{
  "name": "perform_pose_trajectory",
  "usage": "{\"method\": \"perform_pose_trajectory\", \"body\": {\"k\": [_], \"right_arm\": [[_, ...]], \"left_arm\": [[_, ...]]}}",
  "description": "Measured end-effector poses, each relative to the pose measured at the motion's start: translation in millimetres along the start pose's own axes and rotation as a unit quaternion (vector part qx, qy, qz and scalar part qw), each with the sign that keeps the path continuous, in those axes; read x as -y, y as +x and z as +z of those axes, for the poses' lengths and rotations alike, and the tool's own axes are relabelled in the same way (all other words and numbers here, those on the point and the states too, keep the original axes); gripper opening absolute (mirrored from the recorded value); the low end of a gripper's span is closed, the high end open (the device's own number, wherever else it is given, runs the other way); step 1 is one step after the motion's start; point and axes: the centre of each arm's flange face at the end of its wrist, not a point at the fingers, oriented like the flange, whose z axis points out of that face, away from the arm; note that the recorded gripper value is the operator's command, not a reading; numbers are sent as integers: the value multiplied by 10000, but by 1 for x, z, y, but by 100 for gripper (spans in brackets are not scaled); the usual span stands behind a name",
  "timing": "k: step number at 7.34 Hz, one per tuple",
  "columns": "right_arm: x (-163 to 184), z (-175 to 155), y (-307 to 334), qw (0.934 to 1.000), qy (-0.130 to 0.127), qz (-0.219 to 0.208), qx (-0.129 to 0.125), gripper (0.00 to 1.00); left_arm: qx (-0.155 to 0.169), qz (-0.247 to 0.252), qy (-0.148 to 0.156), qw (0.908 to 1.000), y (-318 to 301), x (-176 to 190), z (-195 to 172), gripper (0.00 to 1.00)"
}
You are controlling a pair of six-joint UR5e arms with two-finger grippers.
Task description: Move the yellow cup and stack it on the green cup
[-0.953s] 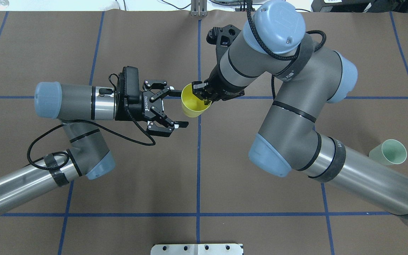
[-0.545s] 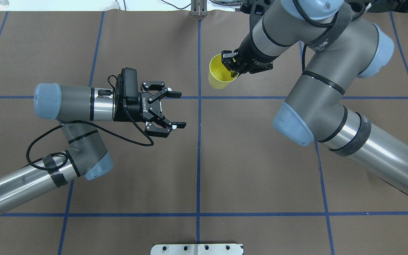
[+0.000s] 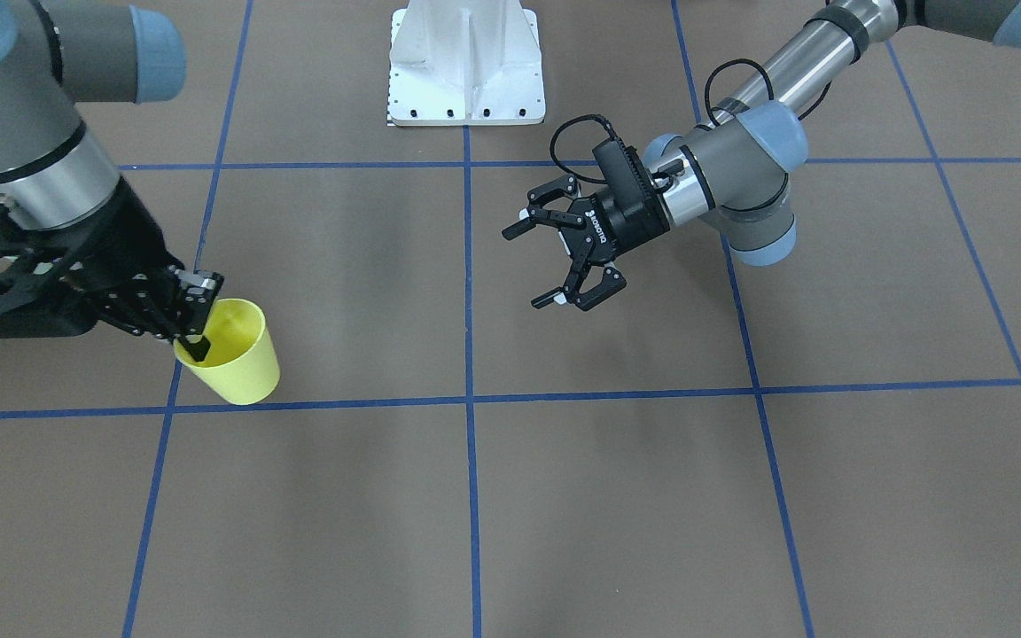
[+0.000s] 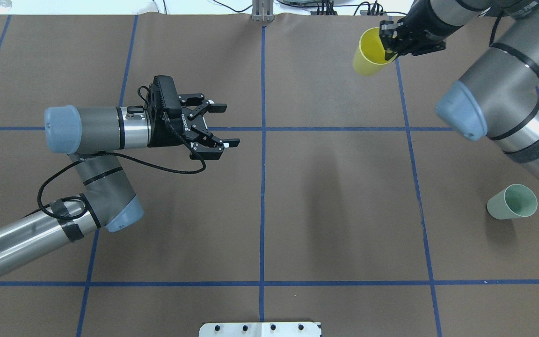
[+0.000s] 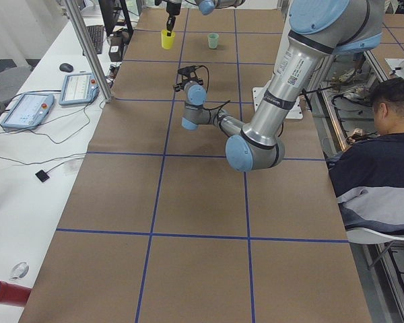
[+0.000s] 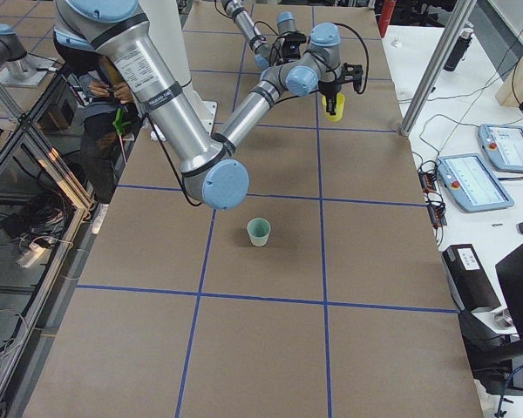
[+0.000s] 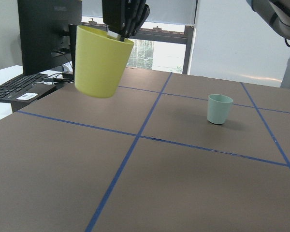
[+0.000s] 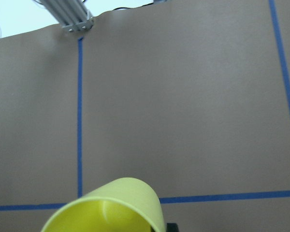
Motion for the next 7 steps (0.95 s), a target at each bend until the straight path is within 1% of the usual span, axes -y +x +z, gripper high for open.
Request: {"method": "perform_pose_trajectory", "body": {"k": [1, 2, 3, 4, 5, 6, 7], "right_arm": [[11, -3, 39, 9999, -13, -108, -127, 0], [19, -5, 73, 9995, -30, -188, -242, 0], [24, -7, 102, 9990, -53, -273, -338, 0], [27, -11, 129, 9985, -96, -382, -393, 0], [28, -14, 152, 9980, -154, -467, -402, 0], [26, -17, 169, 9976, -207, -535, -391, 0], [24, -20, 180, 9973, -244, -588, -360, 0]], "left_arm": [[484, -117, -256, 9984, -29, 1, -7, 100], [984, -232, -585, 9931, -65, -2, -22, 100], [1419, -365, -941, 9847, -98, -11, -42, 100], [1834, -526, -1332, 9725, -130, -26, -66, 100], [2255, -722, -1778, 9552, -162, -43, -93, 100], [2654, -958, -2263, 9323, -191, -61, -120, 100], [2996, -1112, -2790, 9056, -216, -78, -145, 100]]}}
